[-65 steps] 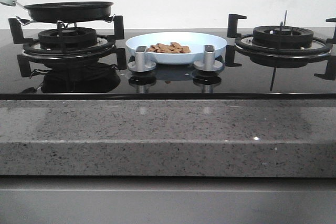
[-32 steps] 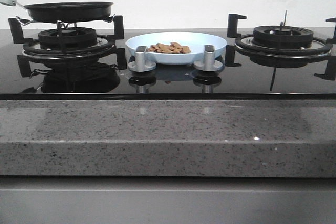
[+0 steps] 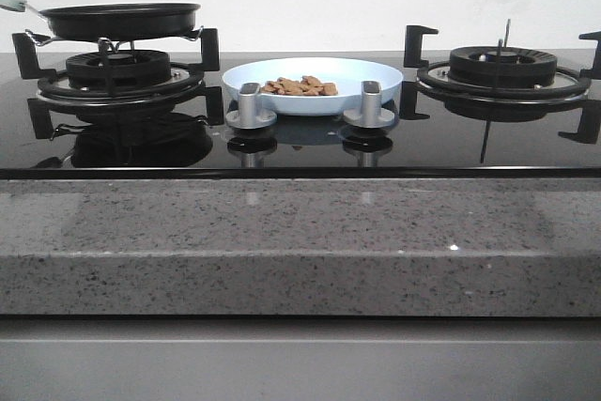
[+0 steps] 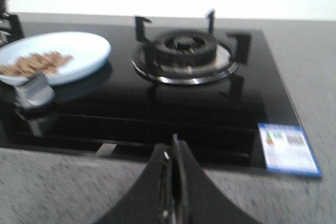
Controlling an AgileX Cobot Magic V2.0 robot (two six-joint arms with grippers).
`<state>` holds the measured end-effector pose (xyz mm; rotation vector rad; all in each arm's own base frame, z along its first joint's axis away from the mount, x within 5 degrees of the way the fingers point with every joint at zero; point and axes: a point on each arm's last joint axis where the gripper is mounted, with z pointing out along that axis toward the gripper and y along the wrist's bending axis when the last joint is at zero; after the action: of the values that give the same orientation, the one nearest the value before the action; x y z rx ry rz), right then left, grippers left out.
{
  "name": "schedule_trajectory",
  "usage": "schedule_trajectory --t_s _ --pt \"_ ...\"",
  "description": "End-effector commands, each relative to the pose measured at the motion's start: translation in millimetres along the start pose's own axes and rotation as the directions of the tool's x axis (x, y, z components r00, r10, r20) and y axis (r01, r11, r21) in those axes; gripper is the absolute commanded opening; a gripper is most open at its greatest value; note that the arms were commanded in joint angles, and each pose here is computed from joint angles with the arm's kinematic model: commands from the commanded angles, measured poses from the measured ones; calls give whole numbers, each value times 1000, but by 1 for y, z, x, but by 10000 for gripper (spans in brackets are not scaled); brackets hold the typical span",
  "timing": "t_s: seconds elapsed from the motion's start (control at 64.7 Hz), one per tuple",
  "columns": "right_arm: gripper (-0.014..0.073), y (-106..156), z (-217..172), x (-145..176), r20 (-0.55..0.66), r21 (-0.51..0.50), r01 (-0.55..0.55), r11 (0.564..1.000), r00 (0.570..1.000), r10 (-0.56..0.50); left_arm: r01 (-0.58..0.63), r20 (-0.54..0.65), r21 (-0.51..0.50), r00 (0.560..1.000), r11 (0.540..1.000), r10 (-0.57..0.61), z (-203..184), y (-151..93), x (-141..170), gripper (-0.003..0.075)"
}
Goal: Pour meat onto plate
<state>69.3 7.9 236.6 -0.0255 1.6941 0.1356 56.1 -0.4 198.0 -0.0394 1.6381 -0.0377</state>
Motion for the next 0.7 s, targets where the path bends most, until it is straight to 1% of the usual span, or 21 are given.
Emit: schedule_trajectory --t_s 0.0,0.077,0.186,0.68 --pt "-62 -4 -4 7 107 44 -1 999 994 -3 16 94 2 995 1000 -17 -1 0 -7 -20" --pt "-62 -6 -7 26 115 61 -5 998 993 -2 16 94 2 995 1000 -17 -1 0 -7 -20" --pt "-62 -7 -10 39 136 63 -16 998 991 8 16 94 2 995 1000 -17 -1 0 -7 -20" --pt "-62 -7 -10 40 116 63 -16 998 993 9 16 94 2 995 1000 -17 -1 0 -7 -20"
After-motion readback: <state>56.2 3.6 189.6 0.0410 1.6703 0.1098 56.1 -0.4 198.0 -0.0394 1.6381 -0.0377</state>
